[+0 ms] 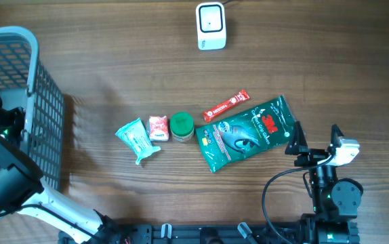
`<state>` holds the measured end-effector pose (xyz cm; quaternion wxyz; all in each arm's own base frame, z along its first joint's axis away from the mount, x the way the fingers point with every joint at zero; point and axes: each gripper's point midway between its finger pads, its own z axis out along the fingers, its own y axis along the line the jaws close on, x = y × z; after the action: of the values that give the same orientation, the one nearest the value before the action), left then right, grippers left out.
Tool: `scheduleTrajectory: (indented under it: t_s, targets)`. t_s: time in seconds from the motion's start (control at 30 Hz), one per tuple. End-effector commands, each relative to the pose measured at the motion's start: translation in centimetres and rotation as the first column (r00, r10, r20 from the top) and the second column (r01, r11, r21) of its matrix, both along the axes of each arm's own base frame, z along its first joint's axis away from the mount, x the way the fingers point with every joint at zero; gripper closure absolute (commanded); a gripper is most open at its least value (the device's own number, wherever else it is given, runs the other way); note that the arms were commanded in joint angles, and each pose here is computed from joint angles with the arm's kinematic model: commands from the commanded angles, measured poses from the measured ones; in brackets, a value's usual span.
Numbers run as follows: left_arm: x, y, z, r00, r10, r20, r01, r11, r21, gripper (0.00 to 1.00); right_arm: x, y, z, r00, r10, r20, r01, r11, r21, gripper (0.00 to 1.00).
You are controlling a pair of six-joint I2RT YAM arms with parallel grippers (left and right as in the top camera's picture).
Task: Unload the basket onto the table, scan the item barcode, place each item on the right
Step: 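Grasp the white-green box by its top with the left gripper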
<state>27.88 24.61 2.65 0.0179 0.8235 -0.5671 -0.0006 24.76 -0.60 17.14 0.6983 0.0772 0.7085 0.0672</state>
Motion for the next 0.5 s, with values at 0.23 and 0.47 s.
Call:
scheduleTrajectory:
  t_s: [0.23, 0.47]
  targets:
    - [-0.1, 1.5, 1.8, 0.998, -0.062, -0.016, 0.063, 0.996, 0.066, 0.91, 0.0, 0.2, 0.2, 1.000, 0.011, 0.008, -0.011, 1.000, 0.006, 0.00]
    - [2.9, 2.3, 13.0, 0.968, -0.133, 0.212, 0.092, 0.977, 0.193, 0.92, 0.0, 0.2, 0.2, 1.000, 0.011, 0.008, -0.011, 1.000, 0.005, 0.00]
